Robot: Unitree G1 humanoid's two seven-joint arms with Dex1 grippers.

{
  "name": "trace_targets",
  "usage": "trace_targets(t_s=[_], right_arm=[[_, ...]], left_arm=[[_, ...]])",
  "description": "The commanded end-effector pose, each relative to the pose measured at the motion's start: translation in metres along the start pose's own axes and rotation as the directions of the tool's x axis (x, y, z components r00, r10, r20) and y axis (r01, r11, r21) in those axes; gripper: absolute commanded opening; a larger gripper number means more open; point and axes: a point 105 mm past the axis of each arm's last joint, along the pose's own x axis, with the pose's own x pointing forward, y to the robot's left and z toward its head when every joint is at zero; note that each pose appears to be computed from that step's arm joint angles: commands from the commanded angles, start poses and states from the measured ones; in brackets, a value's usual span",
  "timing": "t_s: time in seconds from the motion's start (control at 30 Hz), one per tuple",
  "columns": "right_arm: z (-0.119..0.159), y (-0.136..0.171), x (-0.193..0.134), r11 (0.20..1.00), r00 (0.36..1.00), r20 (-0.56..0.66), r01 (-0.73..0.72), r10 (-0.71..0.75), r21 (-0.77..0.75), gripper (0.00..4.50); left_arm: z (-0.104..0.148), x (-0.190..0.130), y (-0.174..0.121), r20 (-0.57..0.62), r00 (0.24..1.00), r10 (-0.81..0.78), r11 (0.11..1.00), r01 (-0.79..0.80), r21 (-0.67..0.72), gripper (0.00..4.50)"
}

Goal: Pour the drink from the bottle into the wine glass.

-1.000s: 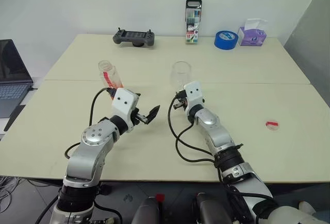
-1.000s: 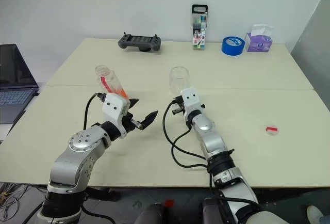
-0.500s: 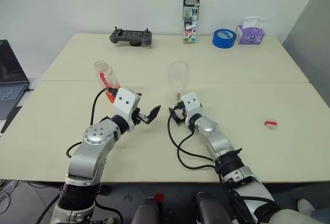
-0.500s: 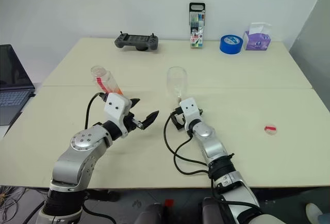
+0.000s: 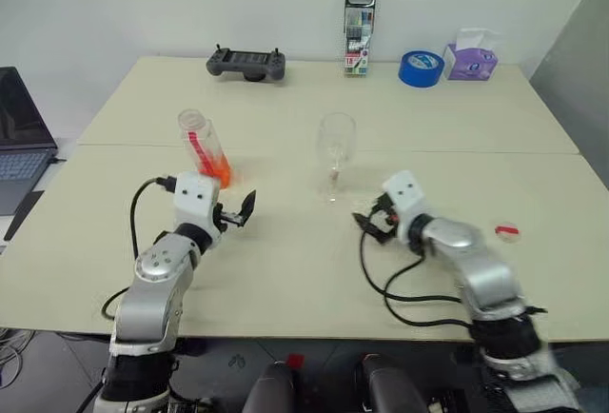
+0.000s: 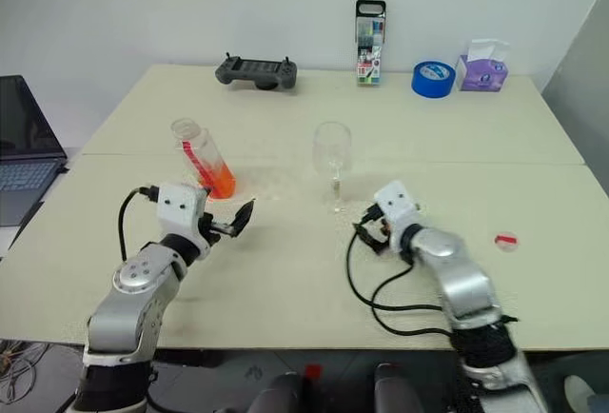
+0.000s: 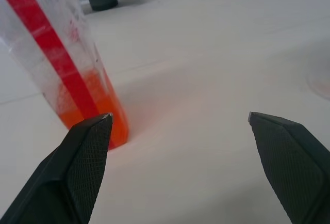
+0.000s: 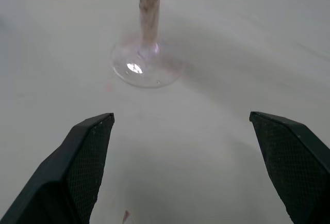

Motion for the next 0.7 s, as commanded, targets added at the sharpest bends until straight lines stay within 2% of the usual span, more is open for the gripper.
trace_targets(t_s=[0.03,0.17,0.33,0.7], right_arm=[[0.07,0.014,-0.044,0.978,0.967,0.165,-0.178,0.195,-0.112,4.48],[0.129,0.017,-0.069,0.934,0.924,0.208,-0.27,0.32,-0.236,4.48],[0.17,0.02,-0.061,0.917,0.906,0.228,-0.291,0.356,-0.273,4.48],[0.18,0.028,-0.052,0.89,0.883,0.217,-0.347,0.416,-0.294,4.48]], left_arm=[[0.022,-0.007,0.016,0.109,0.987,0.118,0.993,-0.119,0.007,4.5],[0.03,-0.007,0.022,0.154,0.974,0.169,0.985,-0.171,-0.002,4.5],[0.043,0.0,0.032,0.187,0.958,0.219,0.975,-0.219,-0.022,4.5],[0.056,0.014,0.055,0.197,0.949,0.248,0.969,-0.248,-0.024,4.5]])
